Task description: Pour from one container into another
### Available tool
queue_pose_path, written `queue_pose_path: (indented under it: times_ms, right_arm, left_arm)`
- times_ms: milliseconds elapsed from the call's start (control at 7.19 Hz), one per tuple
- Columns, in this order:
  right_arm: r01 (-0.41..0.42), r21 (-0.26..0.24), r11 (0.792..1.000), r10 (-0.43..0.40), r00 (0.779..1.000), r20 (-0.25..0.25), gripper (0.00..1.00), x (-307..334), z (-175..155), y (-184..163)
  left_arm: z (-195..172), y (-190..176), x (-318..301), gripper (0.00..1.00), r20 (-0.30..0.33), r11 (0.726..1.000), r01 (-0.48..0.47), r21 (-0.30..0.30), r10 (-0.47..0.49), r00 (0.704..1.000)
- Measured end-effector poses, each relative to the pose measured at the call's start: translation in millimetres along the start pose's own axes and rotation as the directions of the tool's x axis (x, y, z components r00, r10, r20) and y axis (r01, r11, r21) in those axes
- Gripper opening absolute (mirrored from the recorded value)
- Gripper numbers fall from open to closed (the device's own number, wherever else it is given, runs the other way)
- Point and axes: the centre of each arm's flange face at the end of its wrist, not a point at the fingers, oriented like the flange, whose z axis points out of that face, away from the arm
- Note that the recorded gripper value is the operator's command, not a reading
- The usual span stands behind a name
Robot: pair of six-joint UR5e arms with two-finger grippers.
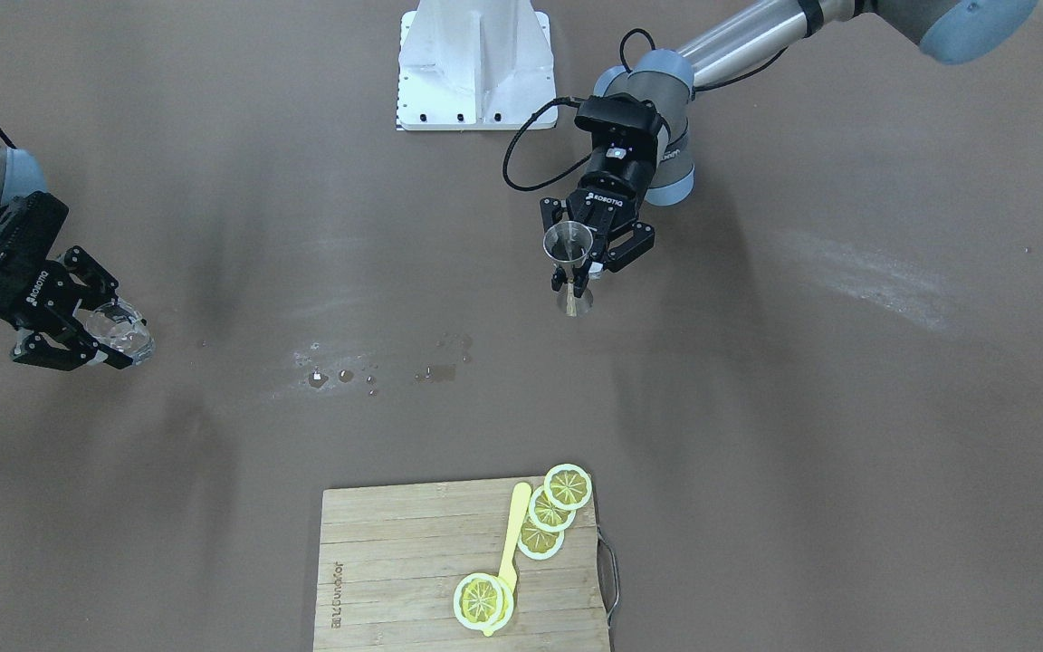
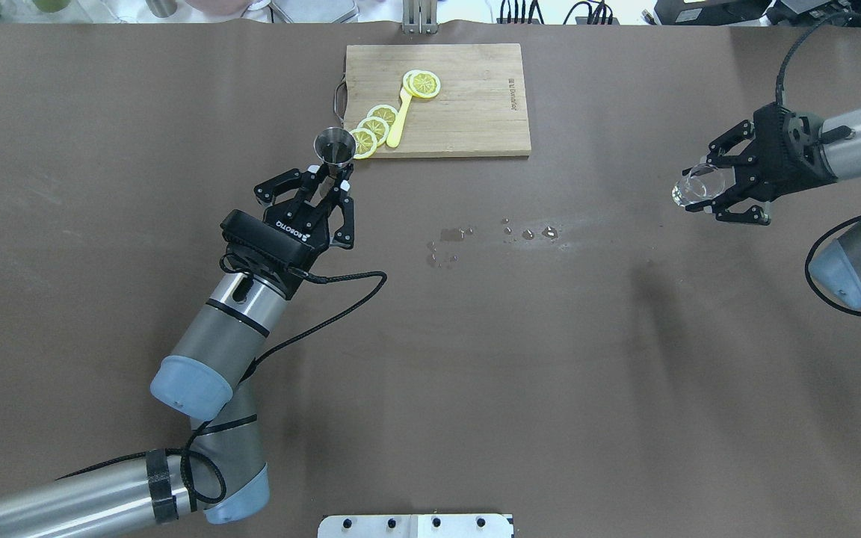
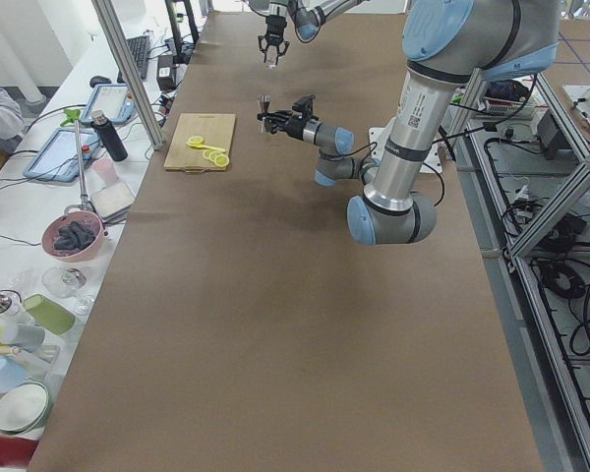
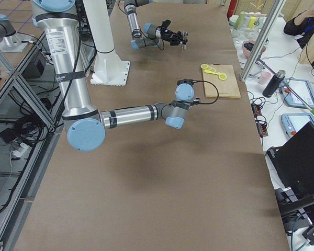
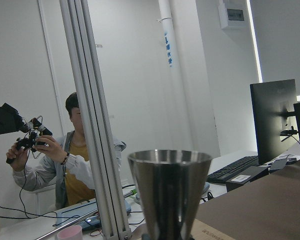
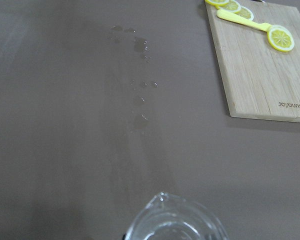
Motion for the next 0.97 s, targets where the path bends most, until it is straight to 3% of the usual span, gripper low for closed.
queue_pose_path:
  times_ms: [556,973]
  right_arm:
    - [-0.113,0.132,0.985,0.113,0.994,0.006,0.0,-41,27,37]
    - [-0.137,0.166,0.977,0.13,0.99,0.053,0.0,-71,56,28]
  left_arm:
    - [-61,40,-90,0.0,0.001,1.0,0.001,0.006,-0.001,1.0]
    - [-109,66,-169,0.0,0.021,0.997,0.08,-0.015,-0.08,0.997]
